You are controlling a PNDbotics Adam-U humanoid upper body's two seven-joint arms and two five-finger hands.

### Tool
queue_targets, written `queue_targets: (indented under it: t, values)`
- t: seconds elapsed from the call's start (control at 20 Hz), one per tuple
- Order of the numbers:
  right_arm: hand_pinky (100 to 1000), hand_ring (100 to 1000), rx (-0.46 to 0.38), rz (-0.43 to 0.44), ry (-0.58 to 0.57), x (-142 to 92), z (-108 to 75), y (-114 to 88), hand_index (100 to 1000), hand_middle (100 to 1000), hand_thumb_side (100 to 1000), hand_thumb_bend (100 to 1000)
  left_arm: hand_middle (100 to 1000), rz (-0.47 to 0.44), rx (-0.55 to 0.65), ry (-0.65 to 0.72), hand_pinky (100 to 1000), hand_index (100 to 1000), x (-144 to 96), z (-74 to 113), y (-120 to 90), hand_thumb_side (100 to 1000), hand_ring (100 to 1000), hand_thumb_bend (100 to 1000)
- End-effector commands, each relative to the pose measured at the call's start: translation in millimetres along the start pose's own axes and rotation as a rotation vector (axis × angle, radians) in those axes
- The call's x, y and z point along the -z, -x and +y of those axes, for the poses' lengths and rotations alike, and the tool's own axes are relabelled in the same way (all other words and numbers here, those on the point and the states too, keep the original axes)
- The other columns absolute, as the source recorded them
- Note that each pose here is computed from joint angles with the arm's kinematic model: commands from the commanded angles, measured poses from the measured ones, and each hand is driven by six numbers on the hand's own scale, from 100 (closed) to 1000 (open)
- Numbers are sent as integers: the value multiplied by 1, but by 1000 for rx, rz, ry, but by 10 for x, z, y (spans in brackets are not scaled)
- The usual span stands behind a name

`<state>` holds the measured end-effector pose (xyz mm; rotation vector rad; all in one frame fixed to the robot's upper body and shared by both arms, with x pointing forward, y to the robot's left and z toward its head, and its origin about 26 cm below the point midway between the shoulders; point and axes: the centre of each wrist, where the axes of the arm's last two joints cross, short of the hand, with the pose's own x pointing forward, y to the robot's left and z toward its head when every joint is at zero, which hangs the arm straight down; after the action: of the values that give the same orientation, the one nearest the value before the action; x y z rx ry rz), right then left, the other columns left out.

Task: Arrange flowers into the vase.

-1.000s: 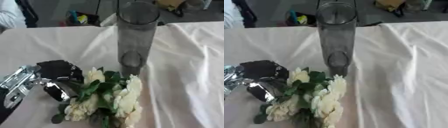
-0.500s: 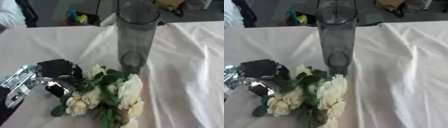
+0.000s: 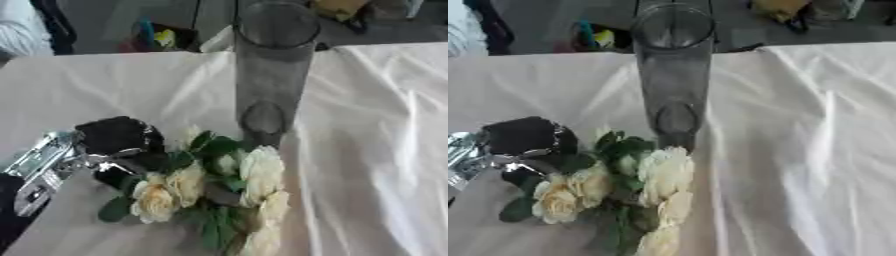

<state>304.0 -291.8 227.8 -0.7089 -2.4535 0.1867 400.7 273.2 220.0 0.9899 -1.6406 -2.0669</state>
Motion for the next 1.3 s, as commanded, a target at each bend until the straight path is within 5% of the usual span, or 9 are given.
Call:
queue_targets:
  t: [0.05,0.55,1.05,1.15,1.3]
  values:
    - [667,561,-1,-26,7,37,-51,-50,770,554,1000,100,356,2,47,-26,100,526,-12,102,27,637,256,111]
    - [667,561,0,-23,5,33,-52,-47,771,554,1000,100,197,-12,195,-145,100,429,-36,271,-18,735,100,172]
    - [668,562,0,-22,4,28,-55,-44,771,553,1000,100,100,-18,208,-229,100,378,-49,265,1,821,100,161]
    - [668,562,1,-23,4,28,-55,-44,771,553,1000,100,100,-19,200,-238,100,380,-46,256,4,849,100,224]
    - [668,562,1,-23,4,28,-56,-44,772,553,1000,100,100,-23,190,-261,100,287,-42,262,6,838,100,140]
